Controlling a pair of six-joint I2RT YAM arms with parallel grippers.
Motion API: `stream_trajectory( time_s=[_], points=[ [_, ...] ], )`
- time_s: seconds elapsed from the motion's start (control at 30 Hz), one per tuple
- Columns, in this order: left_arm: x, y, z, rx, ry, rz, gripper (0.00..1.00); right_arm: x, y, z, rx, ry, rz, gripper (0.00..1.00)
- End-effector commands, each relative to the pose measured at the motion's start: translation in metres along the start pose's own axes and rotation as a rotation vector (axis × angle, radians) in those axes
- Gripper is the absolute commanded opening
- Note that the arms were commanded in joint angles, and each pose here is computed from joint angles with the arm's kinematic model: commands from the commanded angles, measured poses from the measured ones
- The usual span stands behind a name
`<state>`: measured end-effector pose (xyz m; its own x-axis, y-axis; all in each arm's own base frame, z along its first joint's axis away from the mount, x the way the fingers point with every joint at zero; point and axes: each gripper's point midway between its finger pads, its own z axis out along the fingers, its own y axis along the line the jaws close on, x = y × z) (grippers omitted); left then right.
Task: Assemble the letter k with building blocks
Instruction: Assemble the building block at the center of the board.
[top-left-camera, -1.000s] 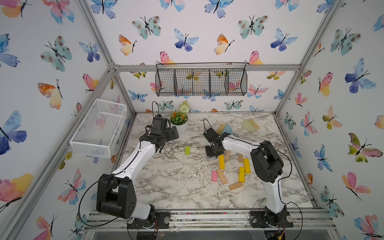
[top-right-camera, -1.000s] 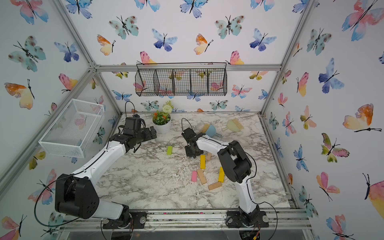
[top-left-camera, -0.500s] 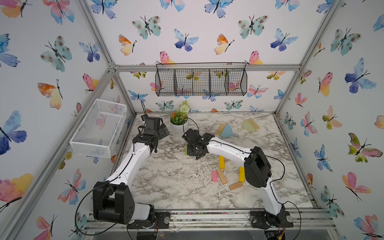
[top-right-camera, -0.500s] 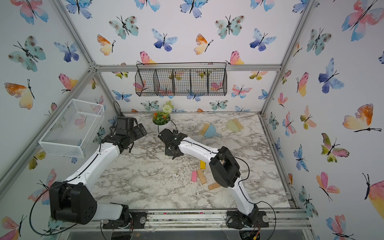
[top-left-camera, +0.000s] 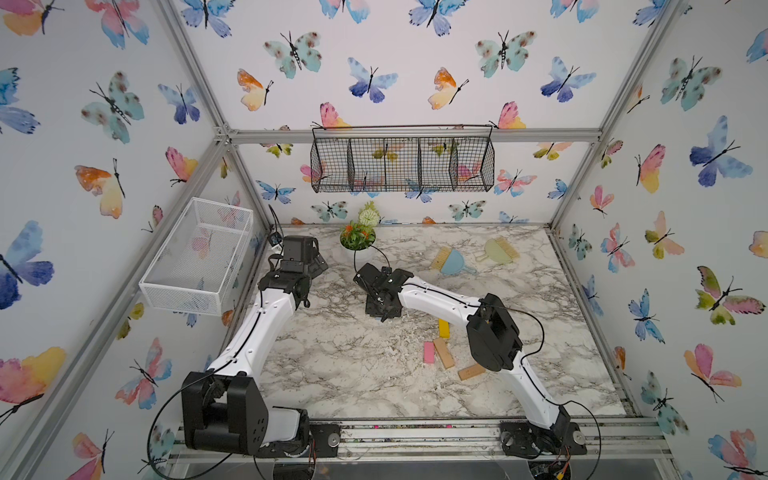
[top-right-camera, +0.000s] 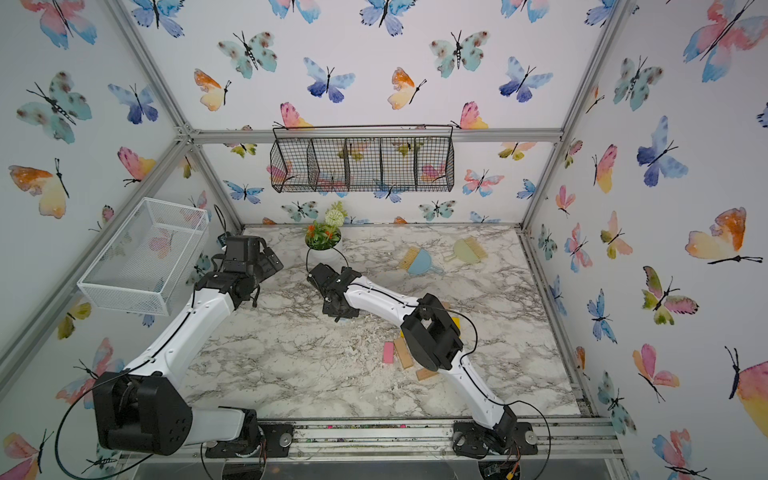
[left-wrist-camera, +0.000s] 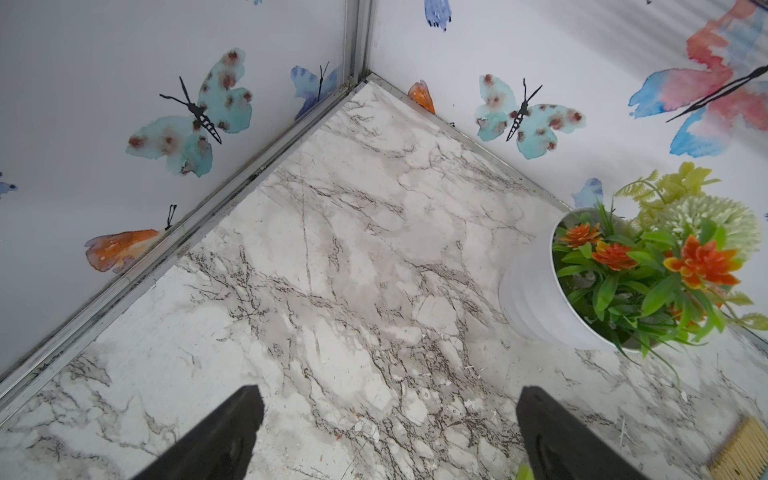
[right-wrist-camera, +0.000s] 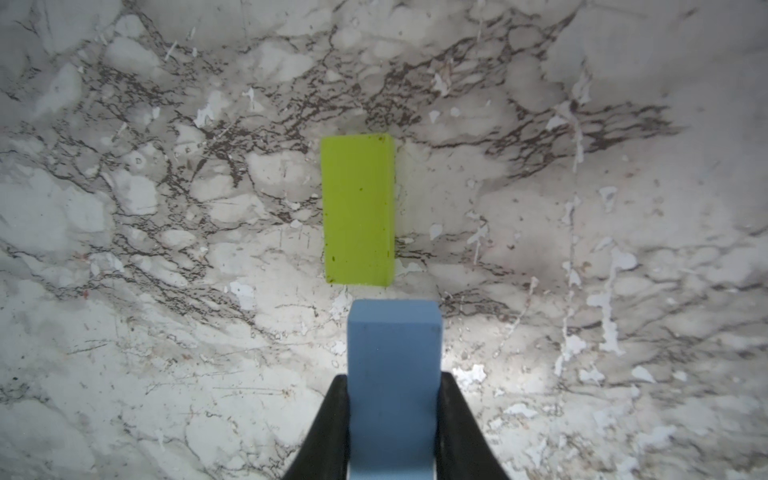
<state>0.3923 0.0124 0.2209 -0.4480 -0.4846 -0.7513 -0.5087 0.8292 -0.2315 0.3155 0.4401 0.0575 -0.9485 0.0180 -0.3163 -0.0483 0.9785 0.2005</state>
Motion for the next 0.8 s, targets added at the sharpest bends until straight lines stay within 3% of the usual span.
stream_trajectory(
  time_s=[0.0, 0.77],
  points=[
    [-0.006, 0.013, -0.008, -0.043, -0.028, -0.026, 0.98, 0.014, 0.0, 0.009, 0.024, 0.042, 0.003, 0.01],
    [-0.002, 0.013, -0.004, -0.04, -0.009, -0.026, 0.98, 0.028, 0.002, 0.038, 0.062, 0.068, -0.034, 0.01]
  ],
)
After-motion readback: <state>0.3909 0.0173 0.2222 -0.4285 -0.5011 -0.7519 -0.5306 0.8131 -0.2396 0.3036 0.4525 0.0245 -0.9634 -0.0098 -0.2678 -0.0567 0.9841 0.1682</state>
